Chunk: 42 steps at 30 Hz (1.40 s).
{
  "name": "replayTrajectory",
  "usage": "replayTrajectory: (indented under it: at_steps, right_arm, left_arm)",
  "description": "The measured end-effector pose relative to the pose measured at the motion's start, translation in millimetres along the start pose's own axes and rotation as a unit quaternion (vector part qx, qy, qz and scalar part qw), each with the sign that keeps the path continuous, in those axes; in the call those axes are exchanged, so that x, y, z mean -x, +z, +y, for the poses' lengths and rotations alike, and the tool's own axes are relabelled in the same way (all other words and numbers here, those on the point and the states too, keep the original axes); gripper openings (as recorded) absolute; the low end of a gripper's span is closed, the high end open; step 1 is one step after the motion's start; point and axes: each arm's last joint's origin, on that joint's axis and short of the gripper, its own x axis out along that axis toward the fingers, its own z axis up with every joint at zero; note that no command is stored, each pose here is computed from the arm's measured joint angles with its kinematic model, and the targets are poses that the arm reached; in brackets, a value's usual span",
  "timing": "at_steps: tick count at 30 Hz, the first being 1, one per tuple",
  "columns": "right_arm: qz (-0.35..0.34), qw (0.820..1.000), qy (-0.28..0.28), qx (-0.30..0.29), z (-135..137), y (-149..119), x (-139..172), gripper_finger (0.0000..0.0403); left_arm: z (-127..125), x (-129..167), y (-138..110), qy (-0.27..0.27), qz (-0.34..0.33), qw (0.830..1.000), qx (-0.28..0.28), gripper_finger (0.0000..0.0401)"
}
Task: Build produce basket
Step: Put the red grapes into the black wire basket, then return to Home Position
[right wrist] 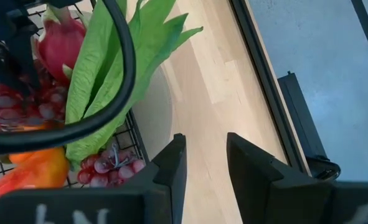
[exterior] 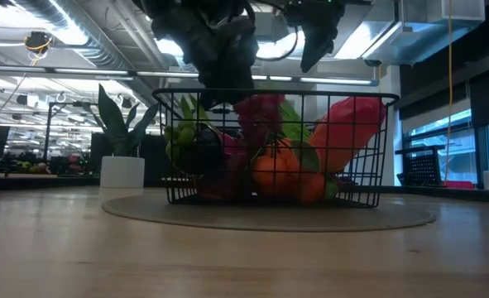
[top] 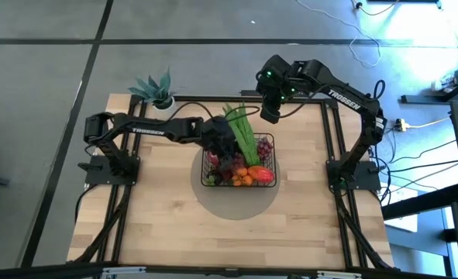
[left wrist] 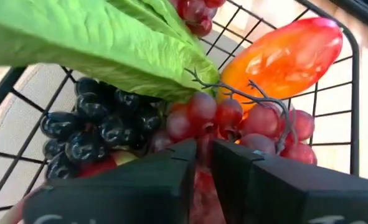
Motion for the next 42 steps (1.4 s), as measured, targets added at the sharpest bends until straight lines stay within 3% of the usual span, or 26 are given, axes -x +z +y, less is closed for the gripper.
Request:
replayTrajectory:
  at_steps: [9, 20, 24, 27, 30, 32, 42]
  right_arm:
    - [0.000, 1.000, 0.000, -0.015, 0.0, -0.1, -0.1, 0.0101]
    - [0.011, 0.999, 0.001, -0.030, 0.5, -2.1, 0.0, 0.0101]
    - [0.023, 0.999, 0.007, -0.033, 1.1, -4.4, 0.1, 0.0099]
    - [0.041, 0.998, 0.022, -0.049, 3.0, -7.9, 0.4, 0.0073]
    - [0.051, 0.997, 0.027, -0.046, 7.0, -9.2, 0.6, 0.0019]
    - [0.056, 0.997, 0.045, -0.033, 11.5, -9.7, 6.0, 0.0009]
    - [-0.023, 0.968, 0.241, 0.064, 52.8, -20.7, 65.1, 0.0001]
  left_arm:
    - [5.0, 0.8, -9.1, 0.035, 0.044, 0.998, -0.005, 0.0095]
    - [13.9, 27.2, 4.2, 0.039, 0.009, 0.999, -0.006, 0.0098]
    - [11.5, 49.3, 10.8, 0.020, -0.013, 1.000, -0.008, 0.0093]
    - [9.1, 68.7, 13.3, 0.006, -0.024, 0.999, -0.037, 0.0077]
    - [3.7, 93.6, 17.0, 0.005, -0.058, 0.996, -0.064, 0.0035]
    - [2.0, 109.5, 16.5, 0.008, -0.068, 0.996, -0.065, 0.0010]
    - [-7.2, 198.7, -3.7, 0.018, -0.115, 0.989, -0.095, 0.0000]
